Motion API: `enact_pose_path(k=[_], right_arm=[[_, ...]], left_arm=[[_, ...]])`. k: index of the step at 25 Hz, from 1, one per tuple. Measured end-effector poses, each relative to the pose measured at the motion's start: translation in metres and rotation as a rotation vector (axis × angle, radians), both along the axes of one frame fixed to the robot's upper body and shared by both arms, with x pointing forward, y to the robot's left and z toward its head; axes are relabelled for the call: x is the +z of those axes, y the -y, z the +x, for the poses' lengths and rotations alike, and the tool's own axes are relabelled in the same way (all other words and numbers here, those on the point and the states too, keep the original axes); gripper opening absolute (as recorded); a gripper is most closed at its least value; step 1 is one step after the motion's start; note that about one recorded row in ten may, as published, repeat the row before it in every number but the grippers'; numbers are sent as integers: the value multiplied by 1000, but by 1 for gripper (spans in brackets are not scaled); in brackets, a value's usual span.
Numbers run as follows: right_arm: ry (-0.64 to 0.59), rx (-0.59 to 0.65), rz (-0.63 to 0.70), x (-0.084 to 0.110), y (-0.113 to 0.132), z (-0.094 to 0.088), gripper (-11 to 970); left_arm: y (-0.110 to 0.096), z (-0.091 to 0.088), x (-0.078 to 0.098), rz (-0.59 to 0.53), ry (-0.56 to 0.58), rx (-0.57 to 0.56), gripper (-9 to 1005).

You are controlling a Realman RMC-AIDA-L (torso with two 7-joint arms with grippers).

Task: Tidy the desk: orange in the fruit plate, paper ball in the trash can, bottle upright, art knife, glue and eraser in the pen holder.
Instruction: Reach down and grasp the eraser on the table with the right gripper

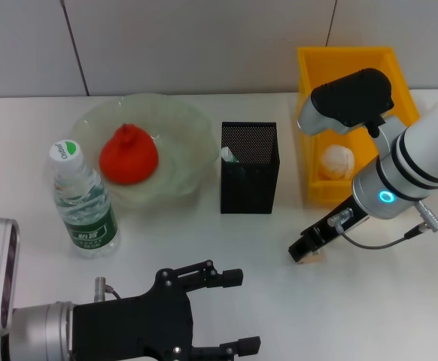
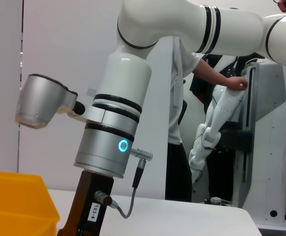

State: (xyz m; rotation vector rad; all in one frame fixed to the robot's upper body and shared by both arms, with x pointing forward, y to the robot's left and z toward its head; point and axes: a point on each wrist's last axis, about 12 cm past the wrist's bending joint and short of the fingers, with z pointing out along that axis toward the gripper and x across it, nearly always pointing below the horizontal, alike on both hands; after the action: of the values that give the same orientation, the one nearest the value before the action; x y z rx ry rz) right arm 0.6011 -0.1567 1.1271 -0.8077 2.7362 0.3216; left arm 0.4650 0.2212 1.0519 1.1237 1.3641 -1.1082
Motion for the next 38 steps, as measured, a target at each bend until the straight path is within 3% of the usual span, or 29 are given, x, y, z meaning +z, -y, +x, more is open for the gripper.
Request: enact_pose_path(k=[13, 24, 38], right_arm=[[-2, 5, -15, -3, -4, -1, 541], [-17, 8, -26, -6, -4, 0, 416], [-21, 15, -30, -6, -3, 0, 417]], left_arm=[[-1, -2, -1, 1, 0, 3, 789], [0, -1, -1, 1, 2, 1, 788], [0, -1, -1, 1, 2, 0, 787]])
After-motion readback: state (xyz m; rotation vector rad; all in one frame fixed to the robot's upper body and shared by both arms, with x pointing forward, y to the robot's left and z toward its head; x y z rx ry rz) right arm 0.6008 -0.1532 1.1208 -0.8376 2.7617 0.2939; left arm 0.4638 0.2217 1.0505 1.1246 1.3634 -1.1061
